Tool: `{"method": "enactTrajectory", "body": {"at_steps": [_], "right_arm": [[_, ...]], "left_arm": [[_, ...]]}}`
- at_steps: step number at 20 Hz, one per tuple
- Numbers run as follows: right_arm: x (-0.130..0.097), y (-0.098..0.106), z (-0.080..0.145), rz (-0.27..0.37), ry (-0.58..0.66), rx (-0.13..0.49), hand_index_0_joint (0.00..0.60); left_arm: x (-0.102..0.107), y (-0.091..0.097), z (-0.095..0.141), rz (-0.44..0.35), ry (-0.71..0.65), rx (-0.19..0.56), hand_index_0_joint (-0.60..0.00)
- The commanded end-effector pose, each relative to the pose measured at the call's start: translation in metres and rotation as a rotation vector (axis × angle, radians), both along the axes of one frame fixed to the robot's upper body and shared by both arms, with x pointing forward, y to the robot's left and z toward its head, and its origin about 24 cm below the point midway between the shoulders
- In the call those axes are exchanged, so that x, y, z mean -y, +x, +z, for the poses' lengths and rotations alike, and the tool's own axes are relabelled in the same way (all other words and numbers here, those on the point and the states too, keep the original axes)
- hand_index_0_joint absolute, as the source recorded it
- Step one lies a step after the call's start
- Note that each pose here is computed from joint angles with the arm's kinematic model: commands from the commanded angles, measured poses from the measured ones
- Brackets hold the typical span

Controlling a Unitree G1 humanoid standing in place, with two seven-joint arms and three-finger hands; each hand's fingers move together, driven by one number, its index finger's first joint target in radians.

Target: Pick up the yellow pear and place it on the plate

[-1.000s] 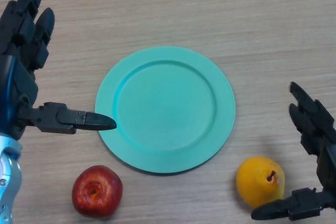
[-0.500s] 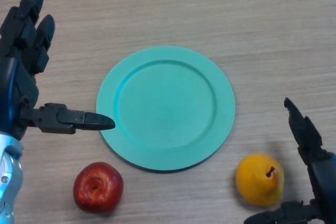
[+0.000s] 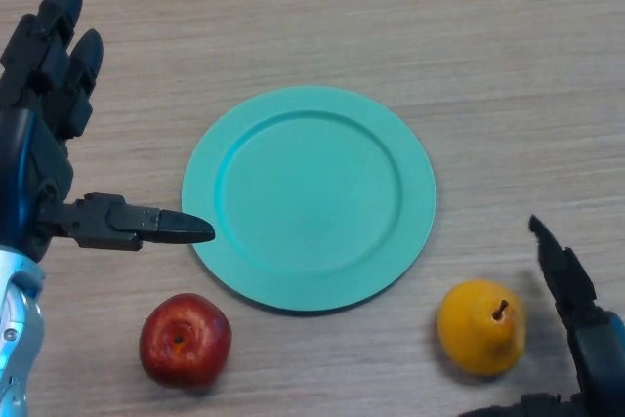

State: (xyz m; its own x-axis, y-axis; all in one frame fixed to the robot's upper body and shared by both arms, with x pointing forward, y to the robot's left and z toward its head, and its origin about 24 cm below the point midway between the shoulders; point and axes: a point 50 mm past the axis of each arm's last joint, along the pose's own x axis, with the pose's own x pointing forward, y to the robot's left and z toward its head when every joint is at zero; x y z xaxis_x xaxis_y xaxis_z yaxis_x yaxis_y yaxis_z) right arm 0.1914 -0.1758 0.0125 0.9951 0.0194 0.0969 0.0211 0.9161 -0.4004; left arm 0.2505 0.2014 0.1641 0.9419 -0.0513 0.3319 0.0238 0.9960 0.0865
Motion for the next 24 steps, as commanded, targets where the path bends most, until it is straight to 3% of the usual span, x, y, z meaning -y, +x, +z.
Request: {"method": "enactTrajectory", "body": {"at_steps": [1, 2, 5, 9, 13, 18, 24], "right_arm": [[-0.003, -0.003, 0.02, 0.004, 0.01, 0.163, 0.499], [-0.004, -0.006, 0.015, -0.016, 0.021, 0.103, 0.599], [-0.008, -0.009, 0.014, -0.006, 0.076, 0.04, 0.6], [-0.004, -0.005, 0.023, -0.014, 0.093, 0.044, 0.6], [-0.004, 0.007, 0.05, -0.009, 0.095, 0.061, 0.6], [-0.022, 0.033, 0.093, 0.115, 0.013, 0.257, 0.6], [-0.053, 0.061, 0.116, 0.269, 0.077, 0.327, 0.6]], "left_arm": [[-0.006, -0.012, 0.035, 0.019, 0.051, 0.235, 0.0], [-0.006, -0.013, 0.034, 0.015, 0.051, 0.224, 0.0], [-0.005, -0.012, 0.033, 0.018, 0.053, 0.221, 0.0], [-0.008, -0.013, 0.032, 0.023, 0.044, 0.216, 0.0], [-0.008, -0.011, 0.03, 0.031, 0.042, 0.215, 0.0], [-0.006, -0.009, 0.032, 0.03, 0.029, 0.234, 0.0], [-0.008, -0.014, 0.038, 0.028, 0.0, 0.252, 0.0]]}}
